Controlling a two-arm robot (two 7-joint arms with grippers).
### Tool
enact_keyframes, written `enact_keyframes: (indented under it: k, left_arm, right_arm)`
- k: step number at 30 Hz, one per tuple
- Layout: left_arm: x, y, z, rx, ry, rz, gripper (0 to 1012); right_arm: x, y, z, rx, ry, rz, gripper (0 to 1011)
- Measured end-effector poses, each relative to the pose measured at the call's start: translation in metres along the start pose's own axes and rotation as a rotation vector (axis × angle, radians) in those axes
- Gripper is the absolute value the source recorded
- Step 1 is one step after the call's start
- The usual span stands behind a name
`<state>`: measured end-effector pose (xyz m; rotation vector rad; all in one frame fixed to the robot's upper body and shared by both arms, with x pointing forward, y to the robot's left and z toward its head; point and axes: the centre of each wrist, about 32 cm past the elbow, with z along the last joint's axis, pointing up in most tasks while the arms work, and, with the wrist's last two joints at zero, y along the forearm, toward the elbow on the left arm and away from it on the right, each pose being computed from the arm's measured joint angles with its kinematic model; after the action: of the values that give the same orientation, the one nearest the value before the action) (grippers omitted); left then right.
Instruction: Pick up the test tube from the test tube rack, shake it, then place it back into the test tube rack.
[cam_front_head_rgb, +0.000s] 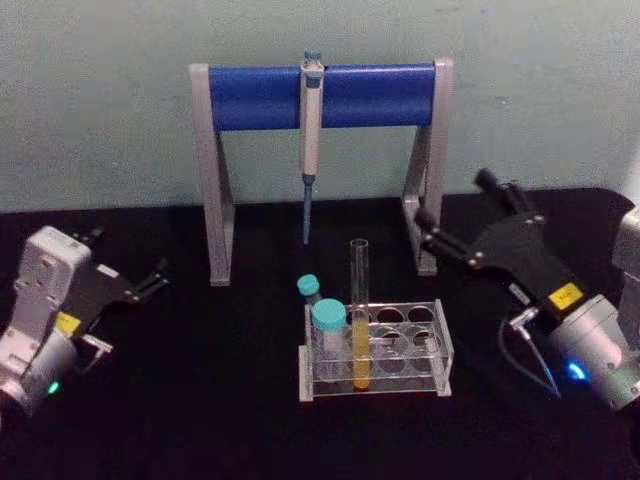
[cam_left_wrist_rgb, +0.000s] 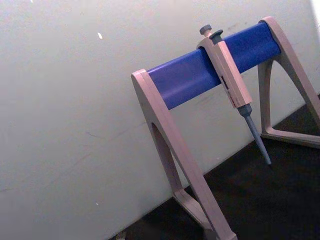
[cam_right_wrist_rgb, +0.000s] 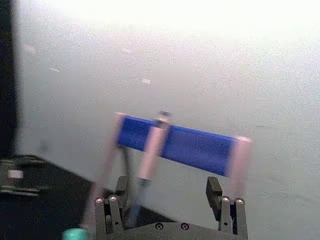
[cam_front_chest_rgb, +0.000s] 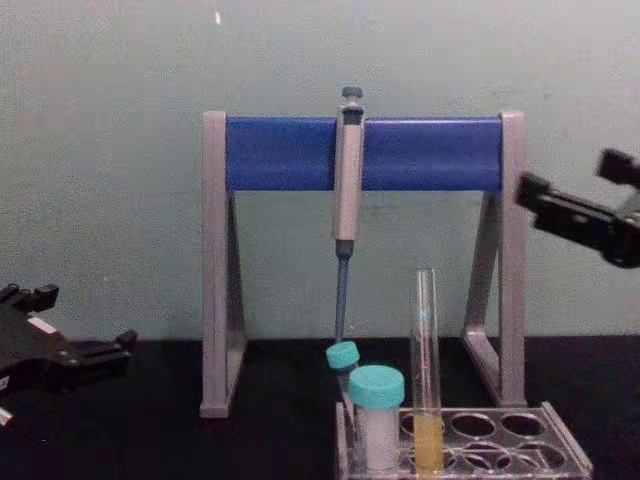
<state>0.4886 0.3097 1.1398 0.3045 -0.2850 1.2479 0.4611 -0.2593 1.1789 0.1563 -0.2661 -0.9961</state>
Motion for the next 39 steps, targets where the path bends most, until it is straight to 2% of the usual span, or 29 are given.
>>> enact_keyframes:
  k: [3,5,10,11,14,19,27,39]
  left_arm:
    - [0.0000,0.0000,0.0000,0.000,0.000,0.000,1001]
    - [0.0000,0.0000,0.0000,0.000,0.000,0.000,1001]
    - [0.0000,0.0000,0.0000,0.000,0.000,0.000,1001]
    - [0.0000,0.0000,0.0000,0.000,0.000,0.000,1001]
    - [0.0000,0.0000,0.0000,0.000,0.000,0.000,1001]
    - [0.0000,0.0000,0.0000,0.000,0.000,0.000,1001]
    - [0.0000,0.0000,0.0000,0.000,0.000,0.000,1001]
    - [0.0000,0.0000,0.0000,0.000,0.000,0.000,1001]
  right_arm:
    - [-0.001,-0.004,-0.002,-0.029,-0.031,-0.076,1000]
    - [-0.002,-0.007,-0.005,-0.078,-0.037,-0.135,1000]
    - [-0.006,-0.014,-0.020,-0.185,-0.023,-0.225,1000]
    - [-0.006,-0.014,-0.020,-0.185,-0.023,-0.225,1000]
    - [-0.009,-0.018,-0.032,-0.245,-0.001,-0.265,1000]
    - [-0.014,-0.022,-0.046,-0.311,0.025,-0.285,1000]
    - [-0.019,-0.027,-0.060,-0.373,0.050,-0.293,1000]
    - [-0.020,-0.028,-0.067,-0.405,0.065,-0.282,1000]
